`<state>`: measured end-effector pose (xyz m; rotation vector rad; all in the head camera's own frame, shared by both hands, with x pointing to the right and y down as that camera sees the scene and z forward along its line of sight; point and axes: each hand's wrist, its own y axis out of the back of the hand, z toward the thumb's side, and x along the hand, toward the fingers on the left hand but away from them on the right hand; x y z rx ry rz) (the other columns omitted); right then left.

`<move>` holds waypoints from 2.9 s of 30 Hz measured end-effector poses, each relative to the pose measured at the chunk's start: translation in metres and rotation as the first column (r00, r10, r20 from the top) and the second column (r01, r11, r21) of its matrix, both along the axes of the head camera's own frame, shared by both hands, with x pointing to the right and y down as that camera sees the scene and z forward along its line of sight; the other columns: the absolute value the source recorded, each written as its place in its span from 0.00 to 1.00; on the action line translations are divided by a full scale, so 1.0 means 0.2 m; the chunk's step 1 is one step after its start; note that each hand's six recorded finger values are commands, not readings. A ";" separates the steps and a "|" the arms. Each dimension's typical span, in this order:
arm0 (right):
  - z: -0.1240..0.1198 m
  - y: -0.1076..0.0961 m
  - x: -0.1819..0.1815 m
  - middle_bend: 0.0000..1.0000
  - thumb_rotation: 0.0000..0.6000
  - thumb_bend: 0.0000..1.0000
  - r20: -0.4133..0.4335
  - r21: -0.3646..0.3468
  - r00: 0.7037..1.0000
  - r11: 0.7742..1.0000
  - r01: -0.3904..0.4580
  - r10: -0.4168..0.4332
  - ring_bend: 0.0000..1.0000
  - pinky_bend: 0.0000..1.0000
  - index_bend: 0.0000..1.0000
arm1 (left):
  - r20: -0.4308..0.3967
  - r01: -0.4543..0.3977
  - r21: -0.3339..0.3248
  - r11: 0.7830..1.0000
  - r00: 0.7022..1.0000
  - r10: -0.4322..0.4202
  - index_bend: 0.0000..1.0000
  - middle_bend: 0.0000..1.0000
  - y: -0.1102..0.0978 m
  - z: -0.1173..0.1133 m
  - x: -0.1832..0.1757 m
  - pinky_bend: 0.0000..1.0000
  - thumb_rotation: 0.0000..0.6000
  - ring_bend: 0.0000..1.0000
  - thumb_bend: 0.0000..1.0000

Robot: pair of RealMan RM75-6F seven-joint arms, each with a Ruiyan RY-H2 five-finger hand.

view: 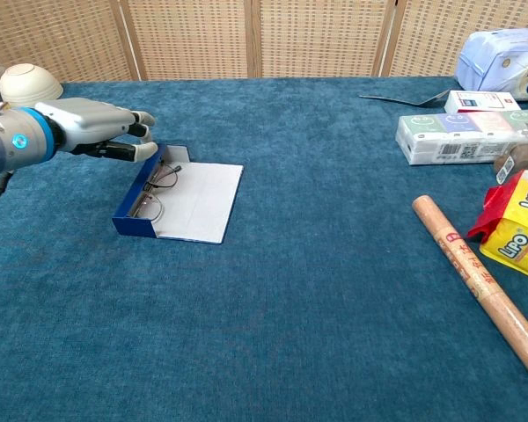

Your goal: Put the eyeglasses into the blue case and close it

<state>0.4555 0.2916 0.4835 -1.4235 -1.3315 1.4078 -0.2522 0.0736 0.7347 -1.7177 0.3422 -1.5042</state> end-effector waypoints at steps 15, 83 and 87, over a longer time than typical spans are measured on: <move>-0.04 0.04 0.03 0.14 0.88 0.48 -0.007 0.015 1.000 1.000 -0.024 0.025 0.13 0.34 0.00 | -0.069 -0.060 -0.006 0.998 0.996 0.060 0.21 0.00 -0.01 0.02 0.32 0.00 0.00 0.00 0.44; -0.06 0.12 0.10 0.14 0.88 0.48 0.004 0.026 0.998 0.998 -0.060 0.060 0.13 0.35 0.00 | -0.291 -0.281 -0.040 0.959 0.921 0.258 0.29 0.00 0.31 -0.13 0.74 0.00 0.00 0.00 0.44; -0.05 0.11 0.09 0.14 0.88 0.48 0.005 0.026 0.999 0.998 -0.054 0.054 0.13 0.35 0.00 | -0.265 -0.279 -0.045 0.959 0.929 0.258 0.30 0.00 0.31 -0.13 0.65 0.00 0.00 0.00 0.44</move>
